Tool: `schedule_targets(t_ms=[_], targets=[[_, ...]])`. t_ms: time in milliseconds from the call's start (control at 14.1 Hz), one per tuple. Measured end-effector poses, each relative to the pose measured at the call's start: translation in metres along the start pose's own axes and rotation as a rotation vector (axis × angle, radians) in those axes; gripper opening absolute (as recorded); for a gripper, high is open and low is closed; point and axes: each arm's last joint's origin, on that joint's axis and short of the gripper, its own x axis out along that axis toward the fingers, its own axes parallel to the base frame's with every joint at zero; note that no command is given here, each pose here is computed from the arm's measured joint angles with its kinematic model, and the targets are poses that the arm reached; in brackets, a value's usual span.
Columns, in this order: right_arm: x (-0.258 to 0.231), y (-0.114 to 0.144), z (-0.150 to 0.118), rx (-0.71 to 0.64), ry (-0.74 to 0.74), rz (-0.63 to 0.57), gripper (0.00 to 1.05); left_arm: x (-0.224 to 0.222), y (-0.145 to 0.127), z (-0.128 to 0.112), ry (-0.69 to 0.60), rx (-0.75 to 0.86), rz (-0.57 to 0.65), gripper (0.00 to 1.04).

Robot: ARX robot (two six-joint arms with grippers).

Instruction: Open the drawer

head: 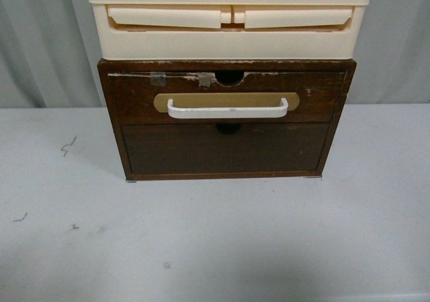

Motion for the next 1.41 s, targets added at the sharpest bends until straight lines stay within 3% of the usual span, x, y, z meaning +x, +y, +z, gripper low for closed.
schedule_targets(t_ms=[1131, 1202, 1273, 1414], targets=[[0.0, 0.0, -0.001, 0.0, 0.007, -0.001, 0.98, 0.0, 0.0, 0.0, 0.0, 0.0, 0.0, 0.98], [0.003, -0.001, -0.002, 0.022, 0.284, -0.039, 0.98, -0.001, 0.0, -0.002, 0.126, -0.033, 0.05, 0.98], [0.016, -0.005, 0.0, 0.077, 0.392, -0.036, 0.98, 0.006, -0.006, 0.003, 0.352, -0.091, 0.108, 0.98], [0.047, -0.01, -0.001, 0.257, 0.431, 0.063, 0.98, 0.044, -0.017, 0.026, 0.408, -0.372, 0.068, 0.98]])
